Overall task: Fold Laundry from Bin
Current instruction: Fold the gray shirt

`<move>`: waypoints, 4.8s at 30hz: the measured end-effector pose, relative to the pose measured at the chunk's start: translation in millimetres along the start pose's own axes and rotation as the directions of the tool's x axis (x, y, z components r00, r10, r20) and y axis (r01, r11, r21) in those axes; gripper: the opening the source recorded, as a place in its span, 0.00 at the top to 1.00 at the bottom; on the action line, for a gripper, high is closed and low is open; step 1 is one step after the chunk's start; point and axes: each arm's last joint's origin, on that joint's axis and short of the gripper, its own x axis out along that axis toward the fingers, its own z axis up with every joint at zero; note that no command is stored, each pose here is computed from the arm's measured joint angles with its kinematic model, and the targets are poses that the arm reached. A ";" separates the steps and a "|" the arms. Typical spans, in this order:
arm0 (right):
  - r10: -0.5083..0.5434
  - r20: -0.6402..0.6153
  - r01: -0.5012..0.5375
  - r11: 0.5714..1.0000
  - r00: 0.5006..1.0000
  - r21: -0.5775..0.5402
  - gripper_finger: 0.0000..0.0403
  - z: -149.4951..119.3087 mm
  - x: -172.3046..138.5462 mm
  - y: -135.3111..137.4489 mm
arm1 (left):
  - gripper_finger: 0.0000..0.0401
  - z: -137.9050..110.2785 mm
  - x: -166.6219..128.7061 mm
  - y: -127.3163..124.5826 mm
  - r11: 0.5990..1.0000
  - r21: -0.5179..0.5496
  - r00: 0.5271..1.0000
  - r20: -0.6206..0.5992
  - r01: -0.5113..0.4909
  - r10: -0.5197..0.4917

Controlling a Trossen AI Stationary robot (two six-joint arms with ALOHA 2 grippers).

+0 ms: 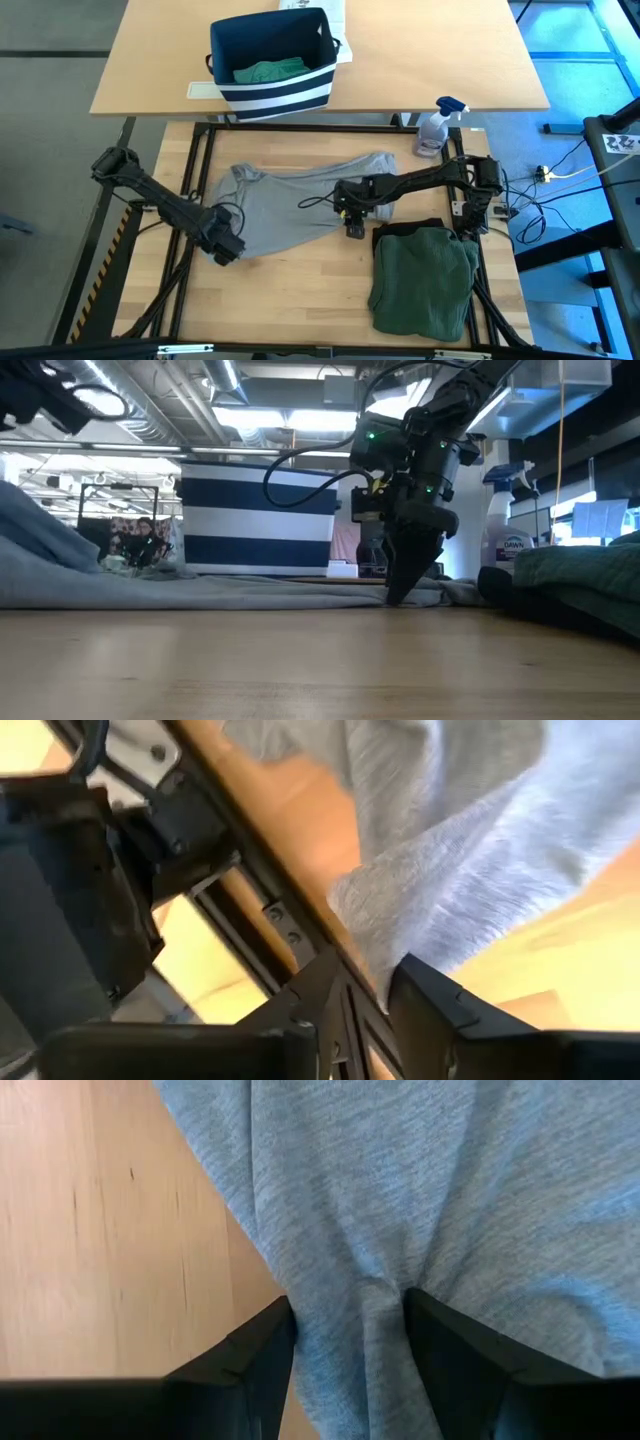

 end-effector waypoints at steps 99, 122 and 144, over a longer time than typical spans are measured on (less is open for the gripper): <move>0.008 0.050 -0.008 1.000 0.999 -0.011 0.51 4.2 1.1 0.0 | 1.00 57.7 22.4 -0.7 0.938 -0.219 0.945 0.124 -0.270 0.301; -0.020 0.064 0.020 1.000 0.998 -0.009 0.51 1.9 -20.6 2.6 | 0.73 101.5 -3.3 -4.4 0.978 -0.041 0.905 0.373 -0.206 0.206; -0.266 -0.159 0.284 0.953 0.951 0.107 0.51 -46.0 -81.7 3.7 | 0.73 23.4 34.3 -91.8 0.964 0.250 0.751 0.618 0.093 -0.233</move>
